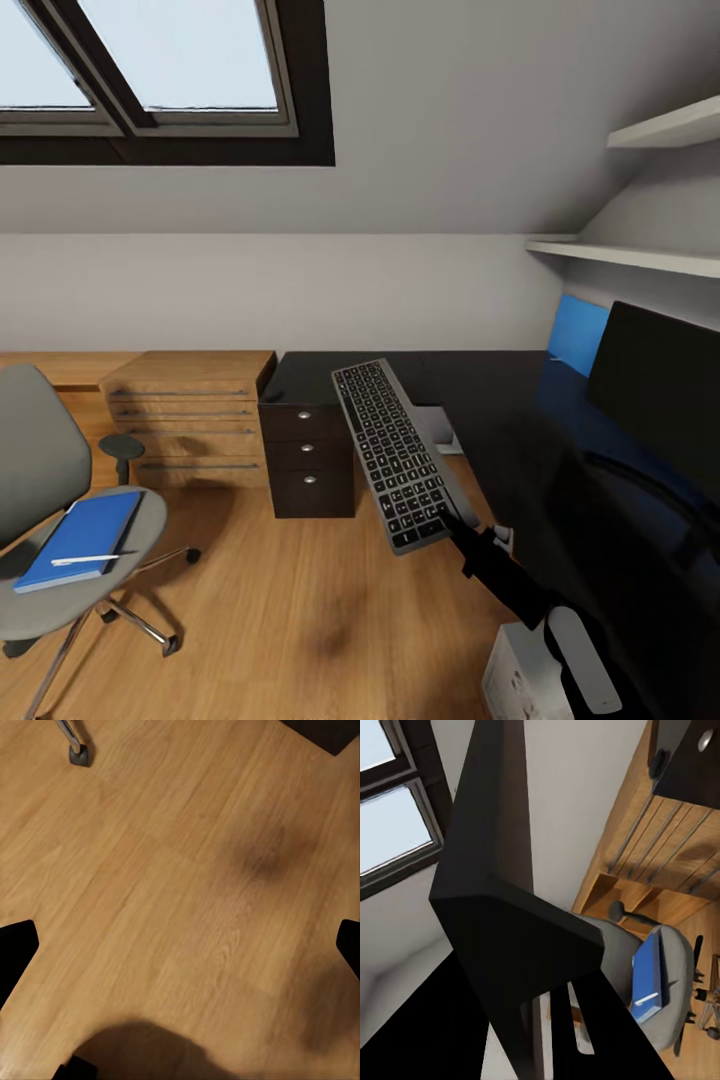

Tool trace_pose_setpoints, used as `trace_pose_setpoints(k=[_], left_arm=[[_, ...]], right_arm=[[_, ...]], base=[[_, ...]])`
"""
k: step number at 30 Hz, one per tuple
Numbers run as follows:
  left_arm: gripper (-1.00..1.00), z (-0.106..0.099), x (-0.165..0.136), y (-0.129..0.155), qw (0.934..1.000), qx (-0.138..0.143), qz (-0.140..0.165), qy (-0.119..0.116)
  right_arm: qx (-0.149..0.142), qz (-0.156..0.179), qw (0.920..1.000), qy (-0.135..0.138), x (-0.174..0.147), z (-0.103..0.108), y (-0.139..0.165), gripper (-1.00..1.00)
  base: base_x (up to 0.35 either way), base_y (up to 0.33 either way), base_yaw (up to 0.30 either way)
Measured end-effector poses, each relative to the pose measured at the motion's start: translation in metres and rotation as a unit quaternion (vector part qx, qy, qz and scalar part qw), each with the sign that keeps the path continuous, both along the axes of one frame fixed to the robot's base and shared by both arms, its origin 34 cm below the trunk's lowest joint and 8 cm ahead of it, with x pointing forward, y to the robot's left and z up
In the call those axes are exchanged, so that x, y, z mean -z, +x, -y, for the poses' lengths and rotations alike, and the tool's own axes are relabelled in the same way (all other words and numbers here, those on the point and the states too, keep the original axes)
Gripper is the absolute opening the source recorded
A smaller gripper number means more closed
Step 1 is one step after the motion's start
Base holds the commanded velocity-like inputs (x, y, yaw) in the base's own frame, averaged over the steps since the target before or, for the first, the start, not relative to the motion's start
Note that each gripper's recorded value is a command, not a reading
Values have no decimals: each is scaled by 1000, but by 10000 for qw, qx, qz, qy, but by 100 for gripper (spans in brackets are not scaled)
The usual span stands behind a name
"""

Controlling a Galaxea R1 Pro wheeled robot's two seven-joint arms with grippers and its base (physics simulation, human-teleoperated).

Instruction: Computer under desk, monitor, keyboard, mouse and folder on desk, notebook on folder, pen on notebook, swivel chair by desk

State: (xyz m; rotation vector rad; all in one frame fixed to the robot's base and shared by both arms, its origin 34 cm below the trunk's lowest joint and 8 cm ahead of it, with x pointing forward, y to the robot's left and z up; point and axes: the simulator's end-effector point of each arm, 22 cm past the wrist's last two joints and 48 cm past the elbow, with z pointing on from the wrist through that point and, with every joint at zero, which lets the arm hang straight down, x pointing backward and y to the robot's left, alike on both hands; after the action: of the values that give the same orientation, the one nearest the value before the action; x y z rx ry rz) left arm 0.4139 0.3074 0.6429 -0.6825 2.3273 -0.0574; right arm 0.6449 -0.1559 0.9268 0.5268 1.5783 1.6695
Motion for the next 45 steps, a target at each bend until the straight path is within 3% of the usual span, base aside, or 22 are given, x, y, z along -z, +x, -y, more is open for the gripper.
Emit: trace_pose_setpoints(k=[22, 28, 30, 33, 35, 37, 40, 42, 45], left_arm=[[100, 0, -32, -2, 10000, 3, -20, 8], [100, 0, -32, -3, 10000, -11, -27, 8], [100, 0, -32, -3, 10000, -12, -29, 4], [100, 0, -31, -3, 10000, -18, -34, -5], [100, 0, -31, -3, 10000, -23, -37, -8], [100, -2, -28, -6, 10000, -29, -83, 24], [100, -4, -26, -8, 9999, -30, -113, 49], [100, -4, -26, -8, 9999, -28, -113, 52], [100, -4, -26, -8, 9999, -26, -113, 55]], right_arm=[[24, -20, 10000, 65, -32, 1, -1, -100], [19, 103, 9999, -41, -42, -2, 0, -100], [55, 165, 9998, -135, -50, -2, 3, -100], [252, -15, 9978, -611, -50, -3, 13, -100], [506, -250, 9926, -1078, -47, 5, 22, -100], [1092, -862, 9718, -1905, -44, 33, 32, -100], [1218, -1177, 9594, -2254, -26, 43, 32, -100], [1221, -1214, 9591, -2248, -24, 43, 31, -100], [1119, -1277, 9711, -1677, -32, 35, 31, -100]], base=[[0, 0, 0], [0, 0, 0], [0, 0, 0], [0, 0, 0], [0, 0, 0], [0, 0, 0], [0, 0, 0], [0, 0, 0], [0, 0, 0]])
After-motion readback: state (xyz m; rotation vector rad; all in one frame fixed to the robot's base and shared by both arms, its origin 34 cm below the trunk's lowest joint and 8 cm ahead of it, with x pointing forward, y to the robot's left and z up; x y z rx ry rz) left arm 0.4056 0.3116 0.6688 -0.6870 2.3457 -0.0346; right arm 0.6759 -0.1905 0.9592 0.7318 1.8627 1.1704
